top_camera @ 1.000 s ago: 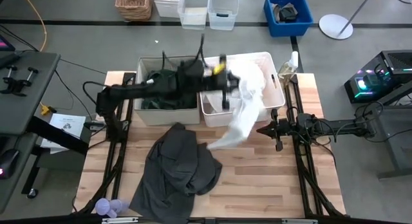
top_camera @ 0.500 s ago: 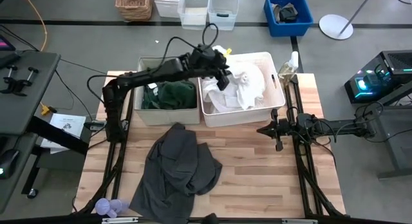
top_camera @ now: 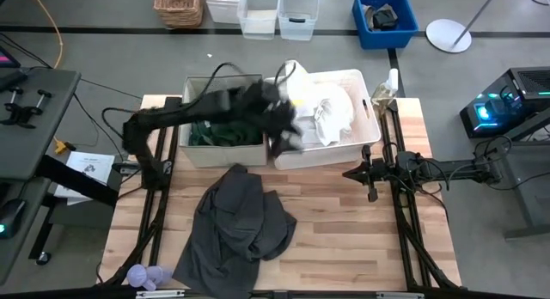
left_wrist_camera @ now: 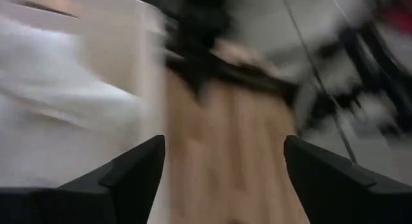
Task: Sort clothes
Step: Put the gray cloth into the laundry organizer
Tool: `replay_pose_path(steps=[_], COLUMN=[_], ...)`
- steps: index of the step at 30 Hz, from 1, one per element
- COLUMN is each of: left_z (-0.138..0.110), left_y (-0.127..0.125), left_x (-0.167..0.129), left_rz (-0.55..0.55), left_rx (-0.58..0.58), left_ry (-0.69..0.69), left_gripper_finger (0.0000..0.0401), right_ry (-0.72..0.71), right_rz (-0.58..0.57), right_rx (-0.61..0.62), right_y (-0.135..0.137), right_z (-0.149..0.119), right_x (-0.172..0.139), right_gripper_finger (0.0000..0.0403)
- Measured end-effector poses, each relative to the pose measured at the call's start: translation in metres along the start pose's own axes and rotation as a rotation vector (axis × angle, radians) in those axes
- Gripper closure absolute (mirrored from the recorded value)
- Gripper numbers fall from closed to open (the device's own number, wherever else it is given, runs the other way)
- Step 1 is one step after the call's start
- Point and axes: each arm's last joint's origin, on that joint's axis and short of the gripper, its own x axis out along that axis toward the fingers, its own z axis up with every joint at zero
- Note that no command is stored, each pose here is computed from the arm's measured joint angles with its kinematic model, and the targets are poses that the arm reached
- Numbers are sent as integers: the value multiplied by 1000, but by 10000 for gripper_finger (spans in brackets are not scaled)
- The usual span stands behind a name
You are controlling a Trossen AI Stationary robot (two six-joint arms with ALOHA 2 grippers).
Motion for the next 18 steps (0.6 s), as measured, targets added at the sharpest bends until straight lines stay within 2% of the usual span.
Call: replay_pose_path(steps=[3, 7, 10, 12, 14, 18], left_z=[-25, -92, -145, -182, -215, -247], left_y=[-59, -129, -171, -185, -187, -176], left_x=[-5, 15, 18, 19, 26, 35], left_rz=[-10, 78, 114, 157, 215, 260], left_rx=[136, 326, 425, 475, 478, 365], left_ry=[158, 461, 575, 666, 742, 768], left_gripper_finger=[100, 100, 100, 100, 101, 101], right_ry=[0, 0, 0, 0, 0, 0], right_rz=[0, 0, 0, 0, 0, 0], right_rx=[0, 0, 0, 0, 0, 0], right_y=[0, 0, 0, 0, 0, 0], right_z=[0, 0, 0, 0, 0, 0], right_x=[0, 0, 0, 0, 0, 0], right_gripper_finger=[402, 402, 402, 402, 402, 402])
